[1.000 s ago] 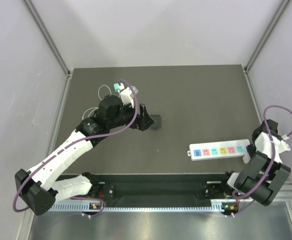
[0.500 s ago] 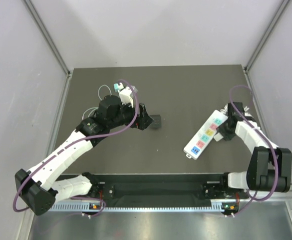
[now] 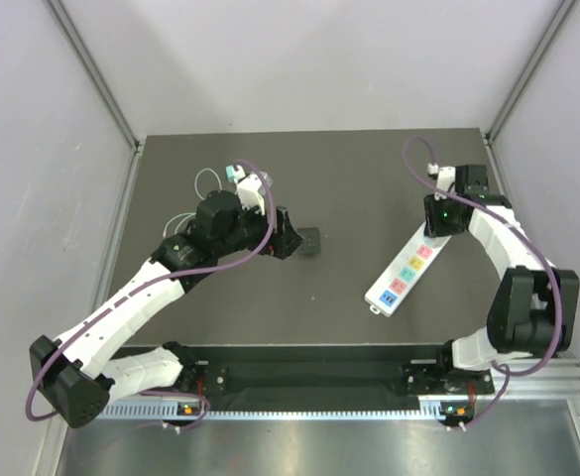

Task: Insert the plug

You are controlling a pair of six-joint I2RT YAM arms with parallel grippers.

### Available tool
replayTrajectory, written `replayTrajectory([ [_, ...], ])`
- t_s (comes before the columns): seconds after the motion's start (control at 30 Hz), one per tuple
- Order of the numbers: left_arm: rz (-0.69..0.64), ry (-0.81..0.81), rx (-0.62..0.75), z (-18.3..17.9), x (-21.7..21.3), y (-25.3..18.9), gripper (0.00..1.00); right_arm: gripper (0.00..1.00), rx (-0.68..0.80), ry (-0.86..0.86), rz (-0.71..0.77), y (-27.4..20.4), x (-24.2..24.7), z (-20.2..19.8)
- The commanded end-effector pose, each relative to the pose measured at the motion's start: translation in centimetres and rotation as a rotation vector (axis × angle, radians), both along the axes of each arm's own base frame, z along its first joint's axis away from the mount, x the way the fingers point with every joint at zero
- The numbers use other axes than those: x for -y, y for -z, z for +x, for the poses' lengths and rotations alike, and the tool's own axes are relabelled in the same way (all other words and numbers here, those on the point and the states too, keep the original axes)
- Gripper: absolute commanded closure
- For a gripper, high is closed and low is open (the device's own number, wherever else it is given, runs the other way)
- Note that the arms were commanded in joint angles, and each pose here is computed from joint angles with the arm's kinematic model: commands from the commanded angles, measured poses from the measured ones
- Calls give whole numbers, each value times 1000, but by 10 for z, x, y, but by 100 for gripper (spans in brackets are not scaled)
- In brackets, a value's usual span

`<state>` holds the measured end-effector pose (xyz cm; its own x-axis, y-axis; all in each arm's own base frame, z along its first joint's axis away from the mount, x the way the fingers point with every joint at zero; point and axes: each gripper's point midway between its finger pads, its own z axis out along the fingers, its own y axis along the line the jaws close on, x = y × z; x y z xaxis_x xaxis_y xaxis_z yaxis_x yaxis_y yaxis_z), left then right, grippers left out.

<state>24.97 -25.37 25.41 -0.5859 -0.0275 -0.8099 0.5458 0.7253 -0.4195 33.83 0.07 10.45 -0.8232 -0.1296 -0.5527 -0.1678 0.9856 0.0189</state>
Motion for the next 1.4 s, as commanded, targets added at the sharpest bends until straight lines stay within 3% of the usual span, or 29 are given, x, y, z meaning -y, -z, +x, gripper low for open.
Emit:
replayTrajectory([
  [0.0,-44,7,37,-1,3,-12,8,100,-5,-390,-65,-8,-22,5],
  [0.07,-40,2,41,0,2,-12,8,100,-35,-535,-124,1,-32,6],
  [0.3,-24,-14,52,4,0,-11,7,100,-50,-626,-219,5,-19,26],
  [0.53,-33,-1,66,0,-1,-15,7,100,76,-720,-161,8,-15,43],
  [1.1,-11,-2,41,5,1,-5,6,100,46,-787,-47,33,-9,40],
  [1.37,-7,-11,39,7,0,-3,6,100,97,-801,-30,10,-16,43],
])
